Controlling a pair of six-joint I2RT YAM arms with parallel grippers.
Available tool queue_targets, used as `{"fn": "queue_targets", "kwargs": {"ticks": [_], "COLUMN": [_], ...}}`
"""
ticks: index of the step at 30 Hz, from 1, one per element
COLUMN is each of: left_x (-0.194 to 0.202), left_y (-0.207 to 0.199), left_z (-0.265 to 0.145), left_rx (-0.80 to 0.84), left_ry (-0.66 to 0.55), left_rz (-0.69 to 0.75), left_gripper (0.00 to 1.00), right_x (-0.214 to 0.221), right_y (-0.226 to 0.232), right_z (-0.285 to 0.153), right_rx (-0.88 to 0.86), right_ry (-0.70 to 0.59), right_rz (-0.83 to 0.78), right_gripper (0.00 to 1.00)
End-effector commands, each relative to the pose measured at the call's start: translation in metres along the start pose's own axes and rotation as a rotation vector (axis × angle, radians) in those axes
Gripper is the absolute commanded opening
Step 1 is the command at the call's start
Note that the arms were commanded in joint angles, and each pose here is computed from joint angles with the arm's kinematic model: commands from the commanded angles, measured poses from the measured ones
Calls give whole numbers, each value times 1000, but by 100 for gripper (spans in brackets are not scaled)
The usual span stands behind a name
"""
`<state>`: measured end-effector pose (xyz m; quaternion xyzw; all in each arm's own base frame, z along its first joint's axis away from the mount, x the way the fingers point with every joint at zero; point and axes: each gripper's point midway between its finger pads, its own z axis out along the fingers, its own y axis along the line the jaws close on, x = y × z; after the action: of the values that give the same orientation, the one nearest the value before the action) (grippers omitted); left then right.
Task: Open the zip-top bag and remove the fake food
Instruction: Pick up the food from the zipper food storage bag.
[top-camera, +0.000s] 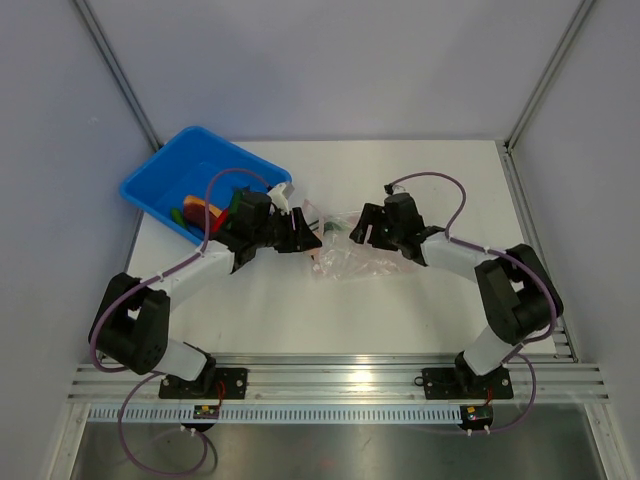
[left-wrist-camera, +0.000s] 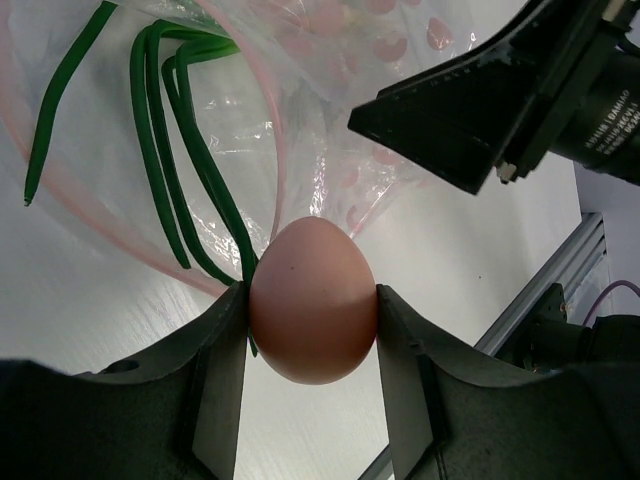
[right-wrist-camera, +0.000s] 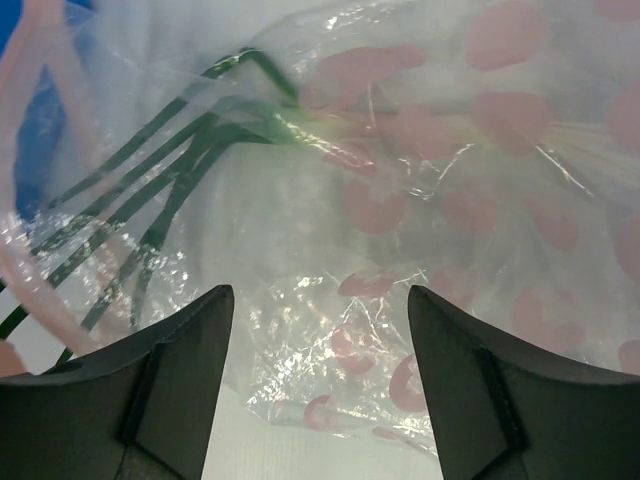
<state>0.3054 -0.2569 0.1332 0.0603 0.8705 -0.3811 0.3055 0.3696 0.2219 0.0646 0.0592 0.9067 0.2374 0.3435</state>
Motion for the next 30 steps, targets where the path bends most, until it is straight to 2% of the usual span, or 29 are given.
{"fn": "queue_targets", "kwargs": {"ticks": [1,5,12,18,21,25,30], "left_x": [-15,-14,-13,-14,-12,-15,-15], "left_y": [-12,-12,-17,-14,-11,-11,-8], "left_z": [-3,-2,-3,-2,1,2,2], "left_rx": [44,48,94,92,88,106,121], "left_ry": [-55,-56,-61,-71,-69,-100,-125], "left_rz": [23,18,-6,-17,-31,-45,-75], "left_gripper": [46,46,45,45,46,46,46], "right_x": [-22,-26,-10,-7,2,21,21], "right_y": [23,46,81,92,90,100,113], "right_z": [-15,-27,-35,-34,-33,-34,-46], "right_rx": [-117,-240,-454,-508,-497,-567,-705], "right_ry": [-101,-135,-68,-29,24,151,138], "right_rz": [-69,-87,-97,-41,-7,137,212], "right_gripper": [78,78,79,80,78,76,77]}}
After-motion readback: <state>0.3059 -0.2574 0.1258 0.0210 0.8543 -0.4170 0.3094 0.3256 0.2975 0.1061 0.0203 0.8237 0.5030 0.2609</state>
